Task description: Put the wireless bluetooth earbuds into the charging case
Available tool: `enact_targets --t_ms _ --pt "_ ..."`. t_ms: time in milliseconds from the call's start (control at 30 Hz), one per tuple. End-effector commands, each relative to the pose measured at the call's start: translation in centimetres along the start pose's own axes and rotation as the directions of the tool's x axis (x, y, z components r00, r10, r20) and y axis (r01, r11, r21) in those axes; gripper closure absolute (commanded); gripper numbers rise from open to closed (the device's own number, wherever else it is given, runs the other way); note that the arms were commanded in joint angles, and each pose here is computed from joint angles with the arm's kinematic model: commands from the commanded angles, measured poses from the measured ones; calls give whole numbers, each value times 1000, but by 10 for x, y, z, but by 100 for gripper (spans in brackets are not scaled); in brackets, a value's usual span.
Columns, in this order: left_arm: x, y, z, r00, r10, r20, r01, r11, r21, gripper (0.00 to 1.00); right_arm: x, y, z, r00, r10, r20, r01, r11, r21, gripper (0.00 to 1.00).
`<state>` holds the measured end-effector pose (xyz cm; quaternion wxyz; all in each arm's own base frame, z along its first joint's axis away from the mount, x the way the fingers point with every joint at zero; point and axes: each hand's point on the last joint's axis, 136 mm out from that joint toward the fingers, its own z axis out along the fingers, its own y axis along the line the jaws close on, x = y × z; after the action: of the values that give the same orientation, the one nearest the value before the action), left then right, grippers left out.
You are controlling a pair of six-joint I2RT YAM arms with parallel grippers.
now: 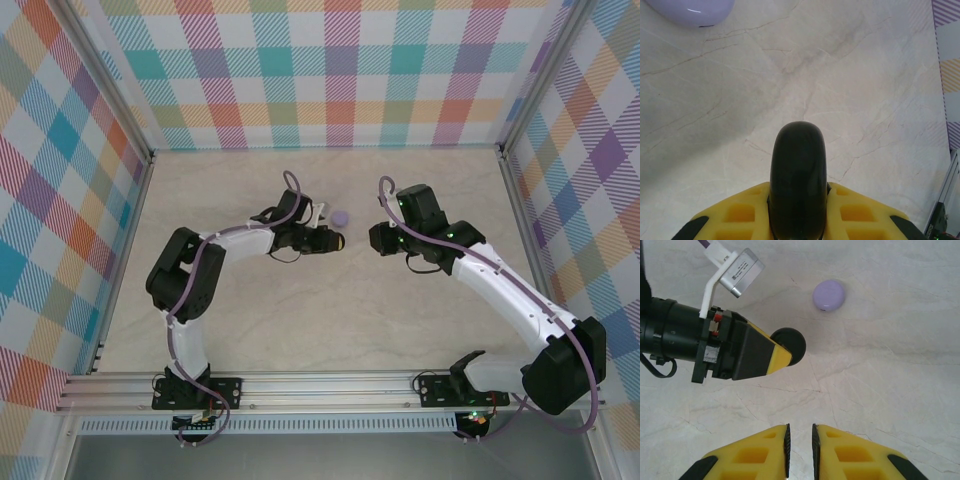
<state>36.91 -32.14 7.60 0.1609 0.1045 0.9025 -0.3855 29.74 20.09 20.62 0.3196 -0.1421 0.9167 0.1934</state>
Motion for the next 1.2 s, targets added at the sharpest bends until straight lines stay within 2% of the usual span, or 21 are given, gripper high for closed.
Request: enact_targets --t_ms 0,667,867,1167 --pt "-9 -4 0 1000 -20 -8 20 1000 18 86 -1 -1 -4 1000 -12 0 12 1000 8 78" --pt "-9 28 31 996 -69 -62 66 997 -49 82 3 -1 -9 1000 -5 1 5 1000 8 78" --pt "-6 36 33 995 -77 -64 72 994 -79 69 5 -2 -8 1000 -4 -4 4 1000 10 78" --pt "-14 40 17 999 -22 -24 18 988 -155 36 8 -11 -5 1000 2 -6 -1 999 54 76"
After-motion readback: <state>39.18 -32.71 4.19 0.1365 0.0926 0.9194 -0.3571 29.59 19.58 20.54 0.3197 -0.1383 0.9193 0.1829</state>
